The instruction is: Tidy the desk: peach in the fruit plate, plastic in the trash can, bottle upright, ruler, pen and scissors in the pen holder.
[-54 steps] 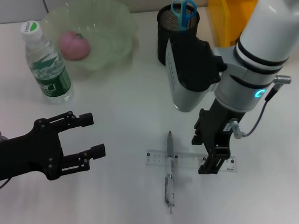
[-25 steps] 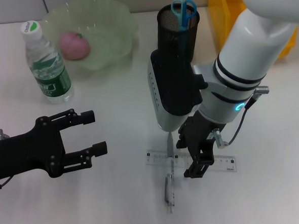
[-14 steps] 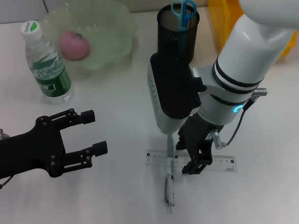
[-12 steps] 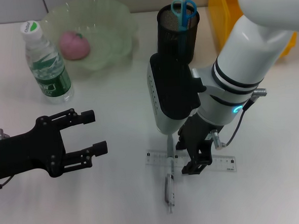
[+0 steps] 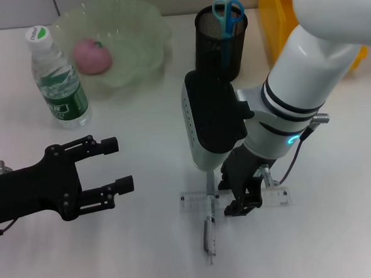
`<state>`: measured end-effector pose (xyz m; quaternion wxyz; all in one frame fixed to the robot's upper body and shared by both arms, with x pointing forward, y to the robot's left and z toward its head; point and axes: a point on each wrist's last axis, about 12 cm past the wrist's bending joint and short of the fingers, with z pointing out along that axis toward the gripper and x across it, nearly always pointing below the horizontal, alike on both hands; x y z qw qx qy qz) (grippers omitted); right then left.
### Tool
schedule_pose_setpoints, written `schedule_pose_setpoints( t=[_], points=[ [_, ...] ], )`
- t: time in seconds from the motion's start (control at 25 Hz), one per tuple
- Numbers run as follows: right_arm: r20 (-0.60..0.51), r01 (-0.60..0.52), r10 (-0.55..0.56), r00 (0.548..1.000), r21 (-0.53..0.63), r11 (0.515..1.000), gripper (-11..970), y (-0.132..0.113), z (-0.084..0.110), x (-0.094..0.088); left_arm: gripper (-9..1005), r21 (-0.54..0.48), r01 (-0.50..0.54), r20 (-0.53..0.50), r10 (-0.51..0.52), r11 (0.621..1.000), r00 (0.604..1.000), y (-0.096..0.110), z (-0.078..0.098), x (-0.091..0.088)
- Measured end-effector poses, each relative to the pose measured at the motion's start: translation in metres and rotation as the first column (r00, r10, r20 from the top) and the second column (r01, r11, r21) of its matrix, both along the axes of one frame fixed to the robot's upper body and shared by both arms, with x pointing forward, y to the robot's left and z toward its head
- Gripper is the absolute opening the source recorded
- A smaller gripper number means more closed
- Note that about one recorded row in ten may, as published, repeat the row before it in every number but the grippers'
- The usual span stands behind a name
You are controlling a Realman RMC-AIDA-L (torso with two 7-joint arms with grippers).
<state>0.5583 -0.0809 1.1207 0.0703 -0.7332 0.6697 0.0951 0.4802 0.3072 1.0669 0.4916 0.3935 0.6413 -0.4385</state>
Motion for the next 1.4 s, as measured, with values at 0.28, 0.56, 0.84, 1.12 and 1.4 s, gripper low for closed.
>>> schedule_pose_setpoints(
  t=[0.28,0.56,0.84,1.12,1.4],
  points=[
    [0.0,0.013,-0.013,1.0,-0.001,1.0,428,-0.001,-0.002,0.001,774,-0.002,0.001,0.0,-0.001,1.0,1.0,0.0,0.0,-0.001],
    [-0.006,0.028,-0.028,1.0,0.006,1.0,403,0.0,0.001,0.001,774,-0.003,0.003,0.001,-0.003,1.0,1.0,0.0,0.0,-0.001],
    [-0.052,0.1,-0.096,0.994,0.08,0.992,387,-0.013,0.019,0.009,774,-0.002,0.0,-0.002,0.0,1.0,1.0,0.003,0.0,-0.002],
    [-0.109,0.26,-0.238,0.965,0.312,0.914,386,-0.054,0.041,0.03,774,-0.009,-0.015,0.005,0.015,1.0,1.0,0.005,0.001,-0.002],
    [-0.146,0.321,-0.29,0.946,0.569,0.757,390,-0.099,0.036,0.028,775,-0.033,-0.024,0.016,0.024,0.999,1.0,-0.002,0.002,0.001]
  ],
)
